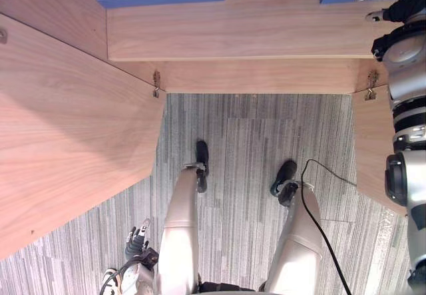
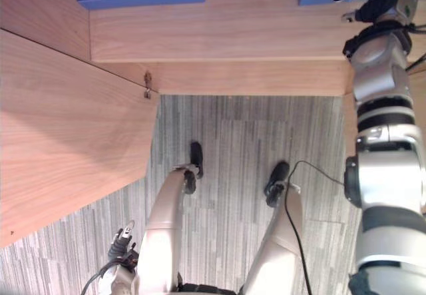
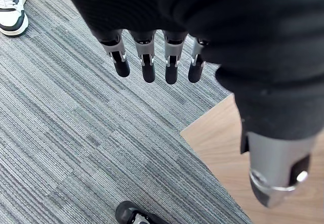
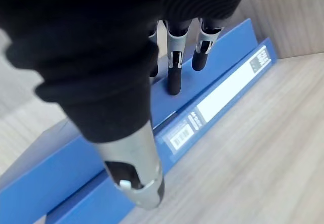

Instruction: Walk over to the cabinet, pick up the folder, carry it to the office cabinet, place the folder inside the office cabinet, then close the office cabinet door

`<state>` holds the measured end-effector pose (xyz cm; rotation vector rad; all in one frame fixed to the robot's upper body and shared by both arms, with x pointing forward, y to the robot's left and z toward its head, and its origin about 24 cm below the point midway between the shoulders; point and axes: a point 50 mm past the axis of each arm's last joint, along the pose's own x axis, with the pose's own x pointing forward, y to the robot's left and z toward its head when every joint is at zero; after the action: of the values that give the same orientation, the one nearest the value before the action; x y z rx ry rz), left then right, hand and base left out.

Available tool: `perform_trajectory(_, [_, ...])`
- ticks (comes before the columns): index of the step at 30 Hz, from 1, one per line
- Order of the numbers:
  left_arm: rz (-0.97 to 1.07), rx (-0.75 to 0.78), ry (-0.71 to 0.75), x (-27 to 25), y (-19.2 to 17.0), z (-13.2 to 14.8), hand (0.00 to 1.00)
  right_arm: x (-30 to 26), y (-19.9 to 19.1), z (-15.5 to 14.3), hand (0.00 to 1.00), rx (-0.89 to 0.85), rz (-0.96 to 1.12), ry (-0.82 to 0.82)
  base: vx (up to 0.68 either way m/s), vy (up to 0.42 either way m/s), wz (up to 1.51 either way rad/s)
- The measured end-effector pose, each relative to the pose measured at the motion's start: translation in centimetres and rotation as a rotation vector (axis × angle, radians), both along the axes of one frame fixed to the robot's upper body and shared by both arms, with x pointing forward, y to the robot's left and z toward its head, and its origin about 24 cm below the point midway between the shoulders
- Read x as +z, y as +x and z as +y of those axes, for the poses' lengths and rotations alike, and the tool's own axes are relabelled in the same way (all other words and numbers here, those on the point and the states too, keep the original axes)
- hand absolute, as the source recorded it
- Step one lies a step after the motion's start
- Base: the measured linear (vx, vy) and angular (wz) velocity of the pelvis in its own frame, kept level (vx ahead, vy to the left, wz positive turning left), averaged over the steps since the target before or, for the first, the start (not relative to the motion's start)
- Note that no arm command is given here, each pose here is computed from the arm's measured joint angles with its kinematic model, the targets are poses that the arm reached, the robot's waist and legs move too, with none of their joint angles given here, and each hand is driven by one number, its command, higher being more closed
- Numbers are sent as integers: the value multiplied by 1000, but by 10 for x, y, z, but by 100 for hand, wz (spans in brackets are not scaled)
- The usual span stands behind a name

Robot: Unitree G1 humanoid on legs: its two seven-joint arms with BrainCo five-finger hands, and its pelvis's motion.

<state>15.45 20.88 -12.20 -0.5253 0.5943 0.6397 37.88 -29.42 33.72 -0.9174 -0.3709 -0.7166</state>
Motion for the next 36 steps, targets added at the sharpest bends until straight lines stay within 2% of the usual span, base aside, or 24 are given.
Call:
perform_trajectory(9, [-16,4,-11,2,7,-3,0,-14,-1,-6,0,2,9,30,0,3,0])
perform_trajectory(14, [-8,16,-20,1,6,-2,0,-23,0,-5,0,30,-20,143,-4,33,-11])
perform_trajectory(20, [6,52,-21,1,6,2,0,-21,-9,31,0,119,-188,212,7,42,-21])
perform_trajectory(24, [4,60,-15,2,6,4,0,-21,-15,61,0,184,-271,194,37,50,-21])
perform_trajectory(25, [1,61,-12,3,6,6,0,-26,-14,70,0,196,-267,188,47,51,-15])
perform_trajectory(36, [31,55,-4,-1,-6,7,0,-66,1,91,0,228,-151,316,58,49,-5])
